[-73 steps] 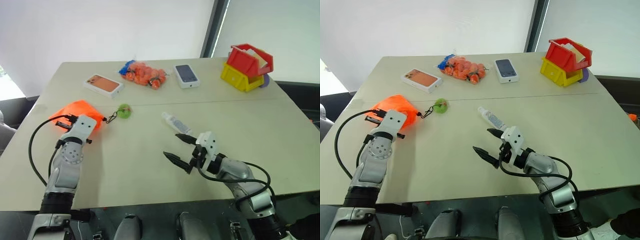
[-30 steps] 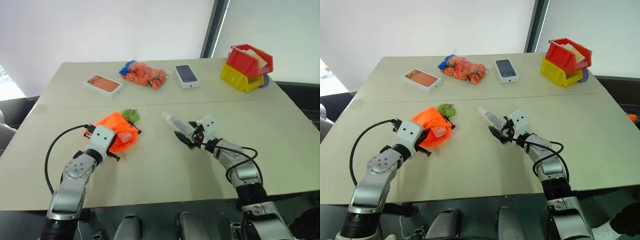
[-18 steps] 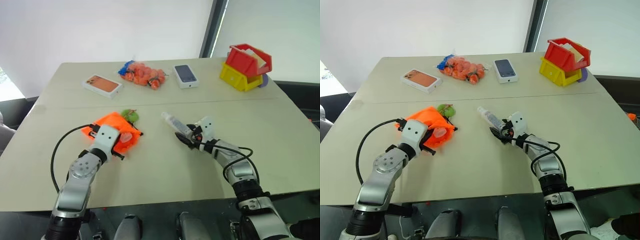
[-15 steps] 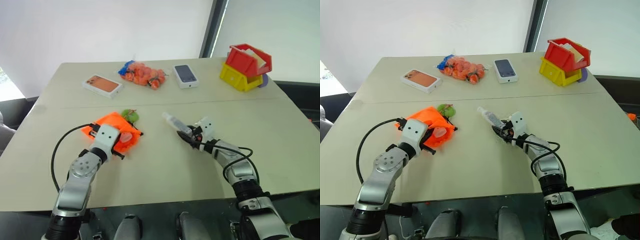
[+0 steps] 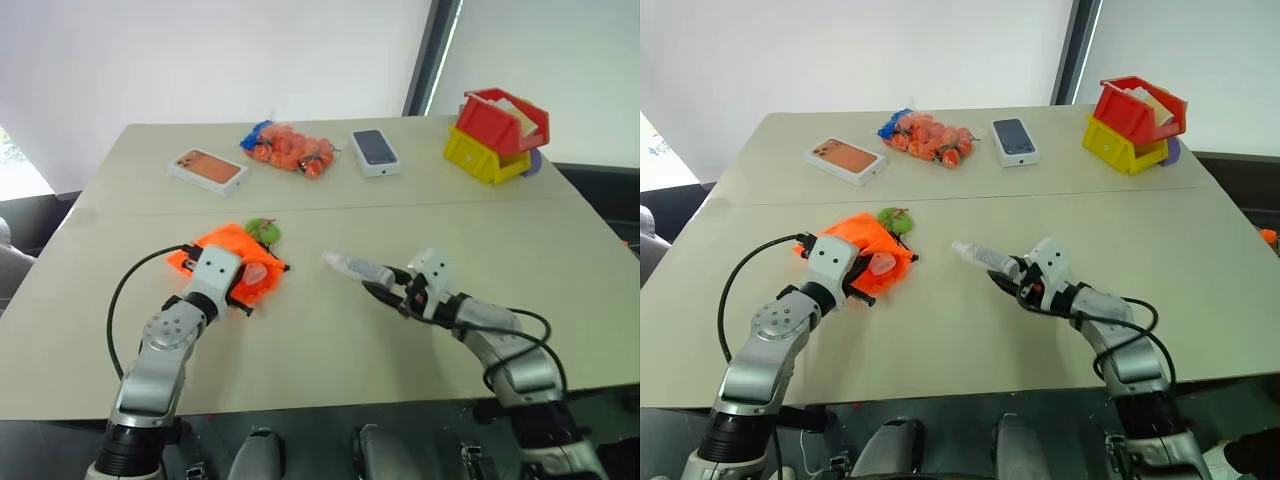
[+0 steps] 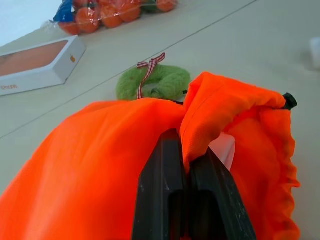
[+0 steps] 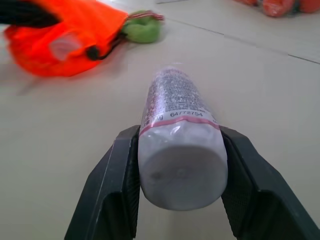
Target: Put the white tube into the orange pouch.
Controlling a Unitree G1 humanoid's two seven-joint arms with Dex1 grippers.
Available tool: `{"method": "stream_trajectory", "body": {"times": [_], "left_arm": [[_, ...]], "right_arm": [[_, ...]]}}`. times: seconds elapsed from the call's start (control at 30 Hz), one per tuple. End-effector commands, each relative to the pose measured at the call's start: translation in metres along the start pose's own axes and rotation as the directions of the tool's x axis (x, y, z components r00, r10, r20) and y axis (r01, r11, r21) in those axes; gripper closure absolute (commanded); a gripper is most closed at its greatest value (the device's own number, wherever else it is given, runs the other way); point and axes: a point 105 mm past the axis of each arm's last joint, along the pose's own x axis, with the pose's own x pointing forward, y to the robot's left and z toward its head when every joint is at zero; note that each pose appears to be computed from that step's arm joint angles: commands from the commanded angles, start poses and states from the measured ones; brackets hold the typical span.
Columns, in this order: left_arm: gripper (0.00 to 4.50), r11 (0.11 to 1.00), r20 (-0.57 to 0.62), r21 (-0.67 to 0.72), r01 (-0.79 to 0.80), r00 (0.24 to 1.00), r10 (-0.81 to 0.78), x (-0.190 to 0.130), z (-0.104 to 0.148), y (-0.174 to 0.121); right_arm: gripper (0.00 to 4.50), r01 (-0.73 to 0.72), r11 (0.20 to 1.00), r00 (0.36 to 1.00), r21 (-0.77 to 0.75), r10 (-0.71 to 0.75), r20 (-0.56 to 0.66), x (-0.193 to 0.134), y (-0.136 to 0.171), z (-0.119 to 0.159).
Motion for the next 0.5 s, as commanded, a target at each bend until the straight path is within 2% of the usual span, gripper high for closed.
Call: {"method": "stream_trajectory", "body": {"times": [0.03, 0.23, 0.37, 0.5], "left_arm": [[4.50, 1.000, 0.047, -0.006, -0.006, 0.999, 0.006, -0.001, 0.013, 0.004], [4.50, 1.000, 0.037, 0.003, 0.012, 0.999, -0.012, -0.002, 0.011, 0.003], [4.50, 1.000, 0.032, 0.006, 0.011, 0.999, -0.011, -0.003, 0.011, 0.006], [4.50, 1.000, 0.027, 0.009, 0.003, 1.000, -0.003, -0.004, 0.010, 0.009]], "right_arm": [[2.38, -0.088, 0.996, 0.995, -0.025, 0.089, 0.036, -0.004, 0.025, 0.021], [2.38, -0.007, 0.999, 0.999, -0.053, 0.005, -0.036, 0.002, 0.021, 0.001], [3.38, 0.008, 0.999, 0.999, -0.054, -0.010, -0.037, 0.000, 0.019, -0.001], [3.38, -0.003, 0.999, 1.000, -0.040, 0.002, -0.019, -0.003, 0.020, 0.003]]}}
